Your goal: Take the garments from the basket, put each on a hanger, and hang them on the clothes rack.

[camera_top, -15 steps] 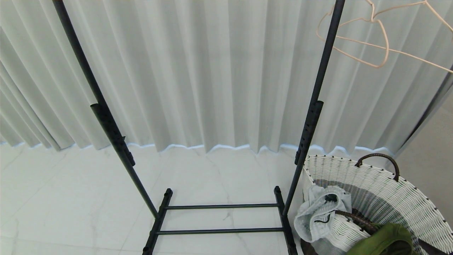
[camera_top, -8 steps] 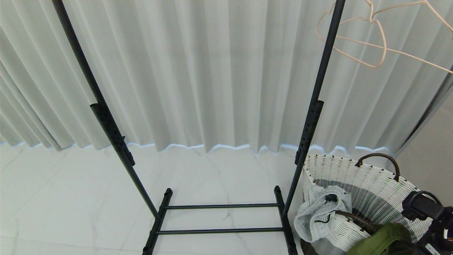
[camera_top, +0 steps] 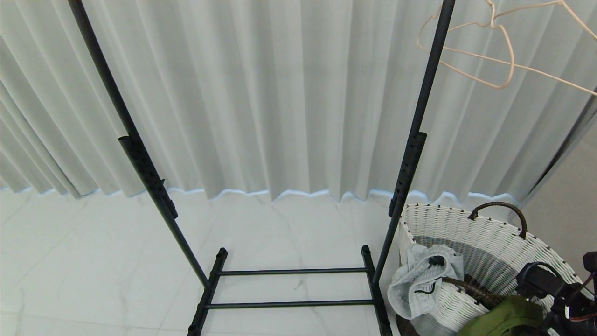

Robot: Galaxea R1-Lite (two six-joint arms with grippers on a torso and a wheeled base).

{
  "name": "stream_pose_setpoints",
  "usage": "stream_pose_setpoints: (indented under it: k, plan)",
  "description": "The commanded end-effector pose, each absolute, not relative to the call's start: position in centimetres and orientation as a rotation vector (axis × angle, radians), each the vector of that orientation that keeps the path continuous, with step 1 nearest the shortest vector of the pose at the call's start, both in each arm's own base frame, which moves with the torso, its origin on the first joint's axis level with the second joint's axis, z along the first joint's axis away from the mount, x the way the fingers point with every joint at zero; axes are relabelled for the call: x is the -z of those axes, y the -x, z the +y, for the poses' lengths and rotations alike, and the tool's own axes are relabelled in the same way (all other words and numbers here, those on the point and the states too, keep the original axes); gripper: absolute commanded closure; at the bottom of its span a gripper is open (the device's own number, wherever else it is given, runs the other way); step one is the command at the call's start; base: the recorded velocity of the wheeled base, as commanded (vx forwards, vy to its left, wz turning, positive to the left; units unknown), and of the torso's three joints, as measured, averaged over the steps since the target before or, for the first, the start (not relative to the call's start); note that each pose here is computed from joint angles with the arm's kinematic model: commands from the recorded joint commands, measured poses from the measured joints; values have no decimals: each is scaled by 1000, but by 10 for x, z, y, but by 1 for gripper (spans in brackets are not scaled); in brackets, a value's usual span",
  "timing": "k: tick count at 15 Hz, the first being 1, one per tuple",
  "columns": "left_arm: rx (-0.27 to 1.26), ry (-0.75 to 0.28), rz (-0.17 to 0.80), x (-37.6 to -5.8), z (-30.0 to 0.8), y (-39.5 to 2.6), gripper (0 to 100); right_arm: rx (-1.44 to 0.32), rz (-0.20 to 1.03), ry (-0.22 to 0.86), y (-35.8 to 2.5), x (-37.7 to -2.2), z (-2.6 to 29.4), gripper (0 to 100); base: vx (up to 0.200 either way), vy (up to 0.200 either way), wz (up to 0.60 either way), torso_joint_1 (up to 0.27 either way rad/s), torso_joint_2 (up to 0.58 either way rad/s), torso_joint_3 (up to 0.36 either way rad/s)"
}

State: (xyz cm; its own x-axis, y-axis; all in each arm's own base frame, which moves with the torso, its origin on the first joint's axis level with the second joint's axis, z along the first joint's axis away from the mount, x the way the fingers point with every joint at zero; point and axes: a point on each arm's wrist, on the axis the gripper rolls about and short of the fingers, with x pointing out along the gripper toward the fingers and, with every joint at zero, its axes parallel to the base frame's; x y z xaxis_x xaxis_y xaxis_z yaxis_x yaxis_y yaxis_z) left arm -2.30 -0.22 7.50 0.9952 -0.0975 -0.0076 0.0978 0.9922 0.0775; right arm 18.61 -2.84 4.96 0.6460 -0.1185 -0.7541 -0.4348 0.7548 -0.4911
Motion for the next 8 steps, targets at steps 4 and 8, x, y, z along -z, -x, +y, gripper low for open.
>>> stream_pose_setpoints:
  k: [4, 8]
  plan:
    - [97, -79, 4, -75, -2, 23, 0, -197, 880, 705, -175, -40, -28, 0, 0, 0, 0, 0, 0, 0]
    - [97, -79, 4, -75, -2, 23, 0, -132, 749, 732, -194, -41, -31, 0, 0, 0, 0, 0, 0, 0]
